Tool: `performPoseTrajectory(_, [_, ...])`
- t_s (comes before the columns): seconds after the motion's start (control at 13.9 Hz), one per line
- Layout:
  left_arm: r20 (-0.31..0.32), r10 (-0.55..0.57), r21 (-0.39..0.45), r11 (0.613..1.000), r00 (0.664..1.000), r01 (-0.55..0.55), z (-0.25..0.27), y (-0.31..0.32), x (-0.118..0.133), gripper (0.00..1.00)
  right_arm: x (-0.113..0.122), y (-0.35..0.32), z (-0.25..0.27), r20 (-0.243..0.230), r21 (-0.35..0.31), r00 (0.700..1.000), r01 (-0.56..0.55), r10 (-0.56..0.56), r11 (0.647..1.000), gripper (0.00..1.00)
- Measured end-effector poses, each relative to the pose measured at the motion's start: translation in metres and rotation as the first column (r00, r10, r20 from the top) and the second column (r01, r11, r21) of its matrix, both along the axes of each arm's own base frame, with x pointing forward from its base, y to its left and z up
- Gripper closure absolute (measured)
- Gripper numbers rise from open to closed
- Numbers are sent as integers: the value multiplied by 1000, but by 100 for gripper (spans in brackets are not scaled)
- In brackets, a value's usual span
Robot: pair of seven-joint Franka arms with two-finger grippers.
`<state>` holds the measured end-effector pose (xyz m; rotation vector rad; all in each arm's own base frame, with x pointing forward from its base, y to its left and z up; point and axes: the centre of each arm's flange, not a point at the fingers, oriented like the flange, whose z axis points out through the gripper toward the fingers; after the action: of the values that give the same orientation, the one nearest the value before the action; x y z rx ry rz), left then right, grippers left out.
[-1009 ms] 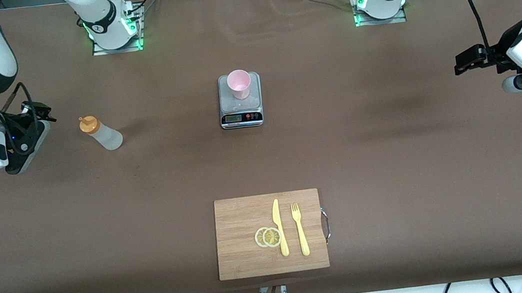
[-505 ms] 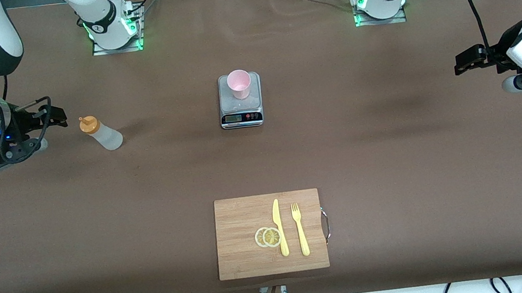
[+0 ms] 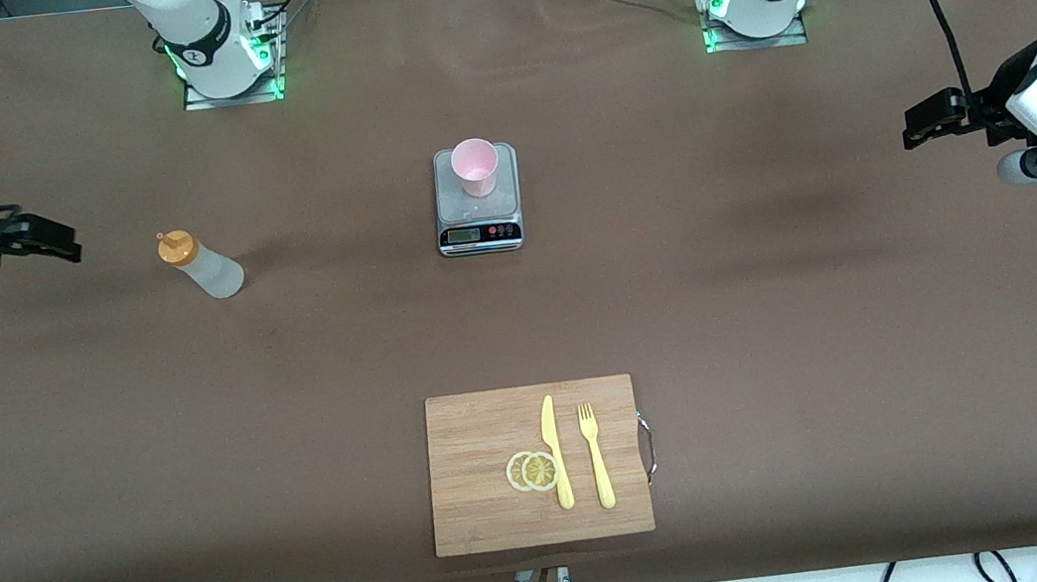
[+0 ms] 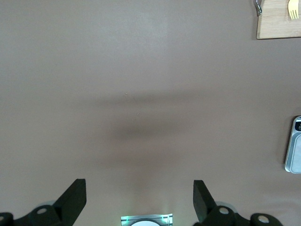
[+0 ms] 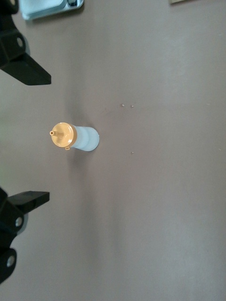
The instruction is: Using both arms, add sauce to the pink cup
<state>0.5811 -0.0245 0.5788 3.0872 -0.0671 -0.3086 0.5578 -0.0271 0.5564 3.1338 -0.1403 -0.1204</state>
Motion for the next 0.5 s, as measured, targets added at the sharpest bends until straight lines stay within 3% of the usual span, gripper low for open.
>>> performPoseTrajectory(0.14, [0,0,0,1000,1000,0,0,0,0,0,-5,-20,19,15,14,999,40,-40,999,0])
performPoseTrajectory(0.5, [0,0,0,1000,1000,0,0,0,0,0,-14,-20,49,-2,19,999,42,-42,999,0])
